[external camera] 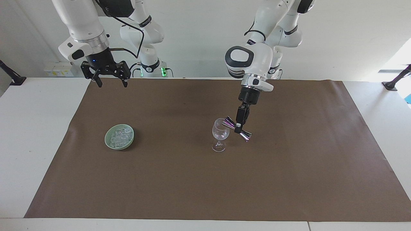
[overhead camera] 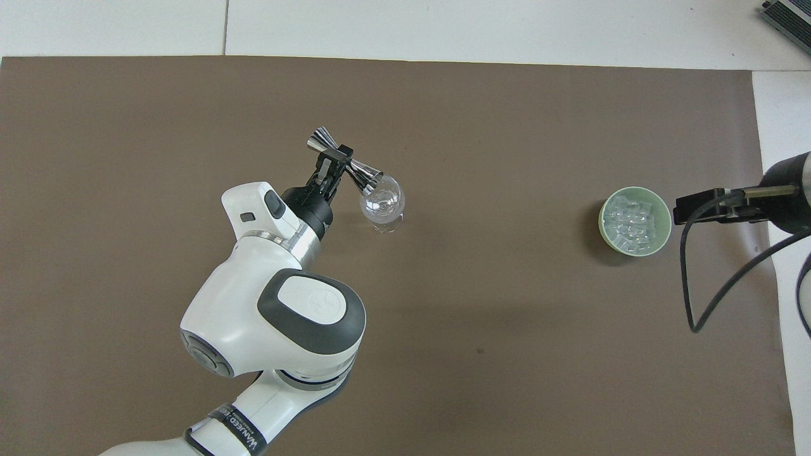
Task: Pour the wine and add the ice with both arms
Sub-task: 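Hold the jigger tipped over the glass with the left gripper, then carry the jigger back with the left gripper while the right gripper enters the cup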
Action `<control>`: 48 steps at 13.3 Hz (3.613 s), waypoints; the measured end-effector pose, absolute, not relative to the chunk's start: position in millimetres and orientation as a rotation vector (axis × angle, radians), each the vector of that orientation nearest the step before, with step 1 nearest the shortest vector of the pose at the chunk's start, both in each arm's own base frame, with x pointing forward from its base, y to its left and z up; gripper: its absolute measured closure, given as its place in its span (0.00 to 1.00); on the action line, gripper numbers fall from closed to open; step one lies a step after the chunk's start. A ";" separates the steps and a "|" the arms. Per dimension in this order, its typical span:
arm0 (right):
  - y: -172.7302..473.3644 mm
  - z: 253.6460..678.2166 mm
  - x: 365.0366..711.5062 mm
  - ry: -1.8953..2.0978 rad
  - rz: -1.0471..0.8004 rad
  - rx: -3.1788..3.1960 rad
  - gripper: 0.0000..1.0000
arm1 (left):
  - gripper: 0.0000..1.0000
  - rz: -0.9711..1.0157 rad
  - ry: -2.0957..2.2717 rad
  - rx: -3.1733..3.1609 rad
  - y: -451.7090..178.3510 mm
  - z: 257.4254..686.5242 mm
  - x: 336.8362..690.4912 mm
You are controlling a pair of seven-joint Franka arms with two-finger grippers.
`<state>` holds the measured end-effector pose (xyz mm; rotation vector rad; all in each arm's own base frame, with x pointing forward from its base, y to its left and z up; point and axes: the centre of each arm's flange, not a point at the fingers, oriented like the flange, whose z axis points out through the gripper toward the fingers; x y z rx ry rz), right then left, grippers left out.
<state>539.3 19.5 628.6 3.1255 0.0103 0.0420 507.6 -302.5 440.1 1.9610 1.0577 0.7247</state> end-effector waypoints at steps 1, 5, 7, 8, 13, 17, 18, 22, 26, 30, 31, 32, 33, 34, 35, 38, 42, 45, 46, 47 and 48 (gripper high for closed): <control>19.5 628.6 539.3 0.010 0.042 3.125 0.00 | 0.79 0.732 1.047 1.968 -302.6 440.3 507.7; 19.5 628.6 539.3 0.010 0.042 3.125 0.00 | 0.79 0.755 1.012 1.993 -302.9 440.5 507.3; 19.5 628.6 539.3 0.010 0.042 3.125 0.00 | 0.79 0.767 0.995 2.005 -302.9 440.7 507.3; 19.5 628.6 539.3 0.010 0.042 3.125 0.00 | 0.79 0.770 0.990 2.009 -302.8 440.7 507.3; 19.5 628.6 539.3 0.010 0.042 3.125 0.00 | 0.79 0.803 0.947 2.031 -303.6 442.6 508.6; 20.0 628.5 539.3 0.012 0.041 3.125 0.00 | 0.79 0.807 0.942 2.038 -303.8 440.9 509.0; 20.8 628.5 539.2 0.014 0.041 3.125 0.00 | 0.79 0.807 0.942 2.039 -304.0 440.5 509.0; 21.5 627.8 539.0 0.016 0.037 3.125 0.00 | 0.79 0.805 0.939 2.040 -305.6 440.1 508.1; 21.7 622.2 542.4 0.017 0.070 3.125 0.00 | 0.79 0.798 0.949 2.035 -307.2 440.0 506.6; 20.6 612.3 545.9 0.014 0.134 3.124 0.00 | 0.79 0.720 1.090 1.954 -300.5 439.5 506.4; 19.6 606.7 546.9 0.011 0.152 3.123 0.00 | 0.79 0.690 1.136 1.919 -298.2 440.9 507.0; 17.8 600.6 548.5 0.006 0.172 3.123 0.00 | 0.79 0.658 1.184 1.876 -294.3 443.0 508.5; 14.8 594.3 549.7 -0.002 0.193 3.122 0.00 | 0.79 0.624 1.227 1.832 -289.9 445.3 511.0; 11.8 588.1 550.0 -0.010 0.221 3.120 0.00 | 0.79 0.587 1.267 1.788 -285.8 447.2 513.3; 9.6 581.0 549.0 -0.015 0.258 3.117 0.00 | 0.79 0.546 1.308 1.740 -280.7 448.8 516.3; -0.8 551.2 536.1 -0.046 0.337 3.106 0.00 | 0.79 0.387 1.441 1.539 -258.7 461.2 531.6; -2.6 510.1 525.3 -0.160 0.302 3.112 0.00 | 0.79 0.226 1.620 1.291 -223.9 463.8 549.1; -12.3 474.1 528.6 -0.199 0.318 3.110 0.13 | 0.79 0.133 1.729 1.132 -204.1 458.7 555.3; -18.6 462.6 527.4 -0.222 0.307 3.109 0.18 | 0.79 0.097 1.756 1.083 -197.2 456.2 556.5; -25.9 452.0 527.2 -0.252 0.297 3.108 0.18 | 0.79 0.052 1.779 1.032 -189.0 454.0 557.9; -33.4 442.1 528.0 -0.293 0.286 3.106 0.18 | 0.79 0.007 1.800 0.979 -179.7 453.0 559.1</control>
